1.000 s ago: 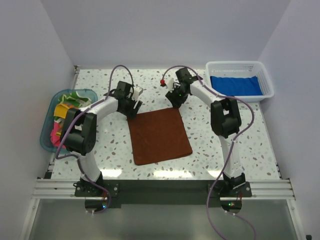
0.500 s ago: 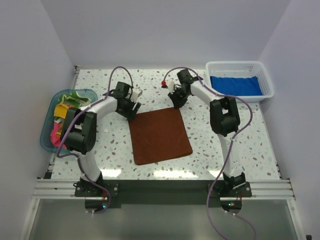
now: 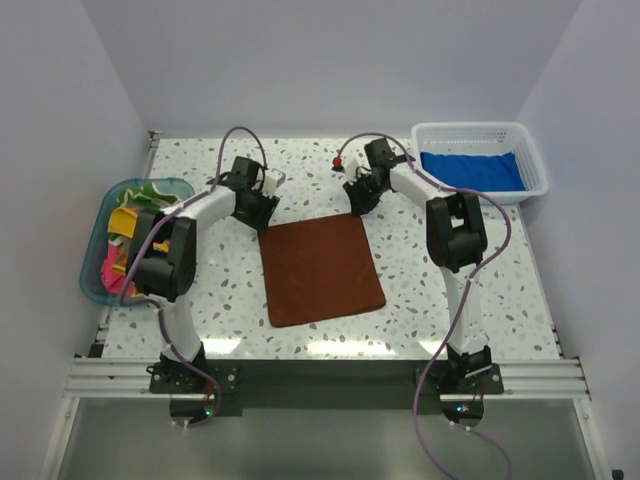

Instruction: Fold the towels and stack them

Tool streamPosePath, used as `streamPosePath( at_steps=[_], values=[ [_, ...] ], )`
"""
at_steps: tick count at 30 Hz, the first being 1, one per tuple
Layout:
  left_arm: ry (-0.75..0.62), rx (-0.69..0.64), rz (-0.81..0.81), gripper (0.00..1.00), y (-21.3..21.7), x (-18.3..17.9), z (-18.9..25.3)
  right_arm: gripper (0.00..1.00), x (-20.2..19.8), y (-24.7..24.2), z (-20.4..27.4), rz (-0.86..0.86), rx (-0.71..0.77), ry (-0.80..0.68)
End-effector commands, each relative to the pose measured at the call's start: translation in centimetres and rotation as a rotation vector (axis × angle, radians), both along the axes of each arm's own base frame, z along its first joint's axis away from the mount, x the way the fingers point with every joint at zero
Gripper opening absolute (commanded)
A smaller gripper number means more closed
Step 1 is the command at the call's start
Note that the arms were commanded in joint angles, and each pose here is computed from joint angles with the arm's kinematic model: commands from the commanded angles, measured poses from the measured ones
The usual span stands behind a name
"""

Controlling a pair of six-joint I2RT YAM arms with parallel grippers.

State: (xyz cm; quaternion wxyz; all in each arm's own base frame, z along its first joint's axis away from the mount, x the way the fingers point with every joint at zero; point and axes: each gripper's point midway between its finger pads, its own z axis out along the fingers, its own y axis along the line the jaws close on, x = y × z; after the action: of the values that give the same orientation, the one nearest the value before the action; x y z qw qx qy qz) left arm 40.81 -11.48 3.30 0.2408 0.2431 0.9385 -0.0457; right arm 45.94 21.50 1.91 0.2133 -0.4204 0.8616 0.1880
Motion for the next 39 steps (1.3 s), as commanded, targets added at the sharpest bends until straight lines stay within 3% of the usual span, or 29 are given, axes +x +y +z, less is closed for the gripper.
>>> streamPosePath(
  at_steps=[1,11,17,20,23,24,26,29,32,39],
  values=[
    [-0.02,-0.026,-0.025,0.51,-0.2,1.5,0.7,0.0,-0.5,-1.9,-0.8,-0.033,-0.054,0.02],
    [0.071,-0.042,-0.032,0.48,-0.5,-0.5,-1.6,0.0,-1.1,-2.3,-0.9,-0.034,-0.07,0.03],
    [0.113,0.02,0.0,0.36,0.9,-1.6,-3.1,0.0,-1.1,-2.4,-0.6,-0.038,-0.075,0.024],
    [0.138,0.045,0.001,0.29,1.4,-2.1,-3.7,0.0,-0.9,-2.7,-0.6,-0.052,-0.087,0.009],
    [0.157,0.052,-0.013,0.15,1.4,-2.5,-4.3,0.0,-0.3,-3.0,-0.1,-0.085,-0.104,-0.006],
    [0.151,0.056,-0.016,0.06,1.4,-2.3,-4.2,0.0,-0.1,-3.0,0.0,-0.093,-0.105,-0.011],
    [0.147,0.068,-0.022,0.0,1.5,-1.9,-4.3,0.0,0.6,-3.1,0.9,-0.132,-0.105,-0.036],
    [0.116,0.078,-0.026,0.0,1.5,-0.3,-3.4,0.0,2.1,-3.6,2.6,-0.205,-0.104,-0.098],
    [0.011,0.078,0.001,0.0,1.2,3.0,-0.8,0.0,3.2,-3.6,4.6,-0.252,-0.08,-0.152],
    [-0.175,0.062,0.067,0.0,1.2,6.5,3.7,0.0,4.7,-3.4,8.5,-0.341,-0.022,-0.254]
  ],
)
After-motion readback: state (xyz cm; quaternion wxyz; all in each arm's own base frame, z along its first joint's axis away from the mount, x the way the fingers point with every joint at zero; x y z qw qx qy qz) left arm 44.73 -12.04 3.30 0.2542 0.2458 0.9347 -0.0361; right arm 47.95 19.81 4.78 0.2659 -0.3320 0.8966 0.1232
